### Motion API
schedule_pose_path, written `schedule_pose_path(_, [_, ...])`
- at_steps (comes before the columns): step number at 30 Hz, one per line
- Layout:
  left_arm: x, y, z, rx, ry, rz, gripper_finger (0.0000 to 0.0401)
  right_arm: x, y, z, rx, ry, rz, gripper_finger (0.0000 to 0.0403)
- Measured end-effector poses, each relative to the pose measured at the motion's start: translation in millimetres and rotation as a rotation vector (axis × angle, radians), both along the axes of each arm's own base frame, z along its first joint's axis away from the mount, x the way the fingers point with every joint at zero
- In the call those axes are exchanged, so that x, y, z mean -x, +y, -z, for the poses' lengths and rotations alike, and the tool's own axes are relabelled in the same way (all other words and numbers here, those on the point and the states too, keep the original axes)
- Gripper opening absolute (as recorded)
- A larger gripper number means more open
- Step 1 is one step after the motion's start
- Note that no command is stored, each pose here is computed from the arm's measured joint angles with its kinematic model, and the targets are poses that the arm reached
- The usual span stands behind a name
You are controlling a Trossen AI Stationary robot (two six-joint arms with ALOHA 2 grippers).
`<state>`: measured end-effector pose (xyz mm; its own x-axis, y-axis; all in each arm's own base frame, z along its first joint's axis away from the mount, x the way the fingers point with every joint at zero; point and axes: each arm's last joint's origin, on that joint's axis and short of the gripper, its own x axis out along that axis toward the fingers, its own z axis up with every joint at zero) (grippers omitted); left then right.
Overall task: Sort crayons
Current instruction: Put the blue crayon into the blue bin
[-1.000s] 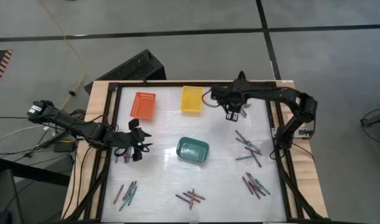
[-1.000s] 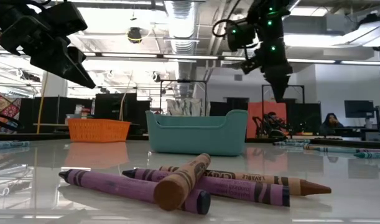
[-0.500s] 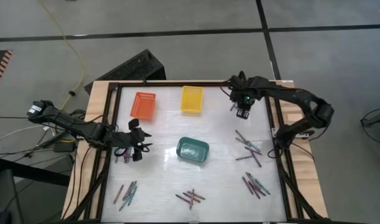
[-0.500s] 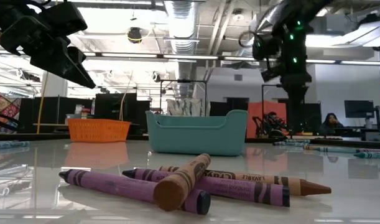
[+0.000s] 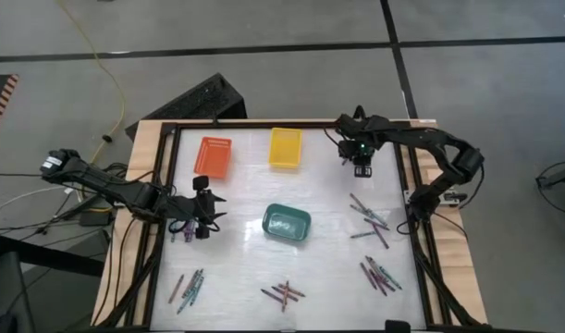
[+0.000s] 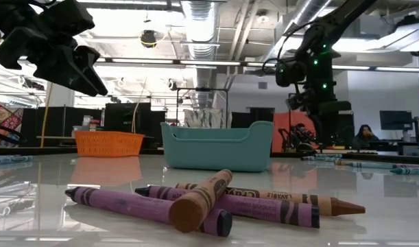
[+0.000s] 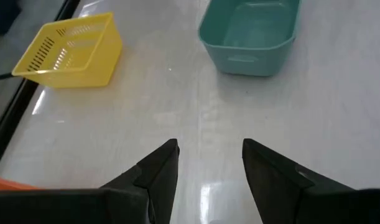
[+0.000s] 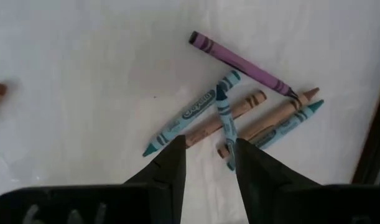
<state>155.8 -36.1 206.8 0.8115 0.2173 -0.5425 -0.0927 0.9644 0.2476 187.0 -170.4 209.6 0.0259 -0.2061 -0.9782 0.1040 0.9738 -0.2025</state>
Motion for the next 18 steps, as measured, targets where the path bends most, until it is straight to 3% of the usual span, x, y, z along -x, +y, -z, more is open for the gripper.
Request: schedule_pose_path(18, [0, 0, 0, 0.012, -0.005, -0.006, 0.0169, 6, -15, 5, 0.007, 0.006, -0.016, 0.0132])
